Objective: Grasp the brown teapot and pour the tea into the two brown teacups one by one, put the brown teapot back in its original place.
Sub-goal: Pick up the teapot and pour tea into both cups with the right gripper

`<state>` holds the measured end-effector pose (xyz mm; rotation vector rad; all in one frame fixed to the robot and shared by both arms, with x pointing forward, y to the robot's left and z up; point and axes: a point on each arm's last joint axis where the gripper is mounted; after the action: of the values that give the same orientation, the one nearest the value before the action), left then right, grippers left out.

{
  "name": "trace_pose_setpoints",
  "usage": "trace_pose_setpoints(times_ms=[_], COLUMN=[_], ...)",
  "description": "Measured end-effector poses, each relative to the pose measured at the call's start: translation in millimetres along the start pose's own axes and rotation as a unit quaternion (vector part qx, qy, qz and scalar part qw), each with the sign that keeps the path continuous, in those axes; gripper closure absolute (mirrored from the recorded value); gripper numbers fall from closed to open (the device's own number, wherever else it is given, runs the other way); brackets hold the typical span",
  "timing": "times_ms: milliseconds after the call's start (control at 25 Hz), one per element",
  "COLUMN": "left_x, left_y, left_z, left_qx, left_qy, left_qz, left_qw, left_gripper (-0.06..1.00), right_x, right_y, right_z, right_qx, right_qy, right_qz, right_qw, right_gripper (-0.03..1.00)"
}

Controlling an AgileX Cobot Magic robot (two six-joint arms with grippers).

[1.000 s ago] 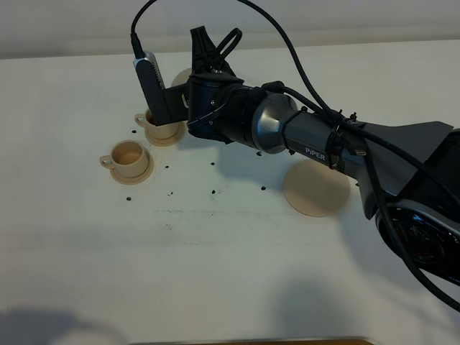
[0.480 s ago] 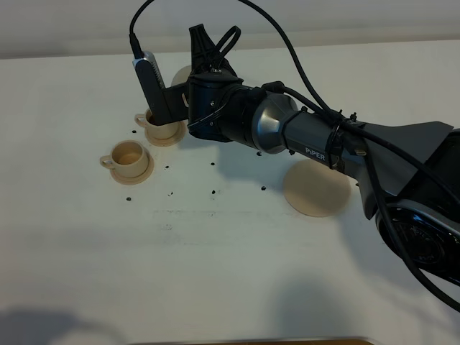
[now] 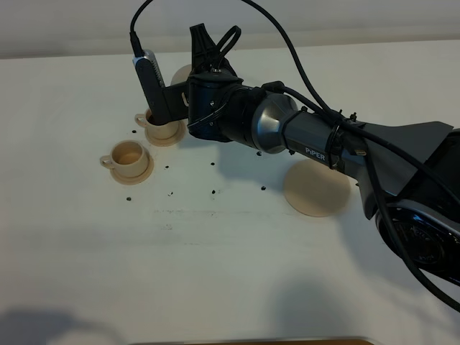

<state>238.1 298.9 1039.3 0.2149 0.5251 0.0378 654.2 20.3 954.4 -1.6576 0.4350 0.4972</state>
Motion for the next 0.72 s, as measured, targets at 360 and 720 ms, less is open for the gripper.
trace_pose_setpoints(times_ms=[360, 720], left_x=[0.0, 0.0], left_y=[0.3, 0.3], left_z=[-0.1, -0.1], left_qx=[0.001, 0.001], left_qy=[0.000, 0.000], left_qz=[0.001, 0.002], left_qw=[1.000, 1.000], left_gripper=[0.42, 0.42], right_x=[-0.1, -0.6], right_y=[1.9, 9.3], right_z=[0.6, 1.1], right_qx=[0.028, 0.103], right_qy=[-0.003, 0.000], right_qz=[0.010, 0.052], right_qw=[1.000, 0.993], right_gripper=[0.88, 0.88])
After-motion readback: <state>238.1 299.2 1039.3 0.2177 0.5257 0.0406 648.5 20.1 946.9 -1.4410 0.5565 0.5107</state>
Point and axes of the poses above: a point on each arm's last joint axis where the gripper is mounted, x pointing out along that axis toward the gripper, y along the wrist's bending axis when the last joint is at zero, z = x × y, and after that the axes turned 6 degrees about x, right-handed
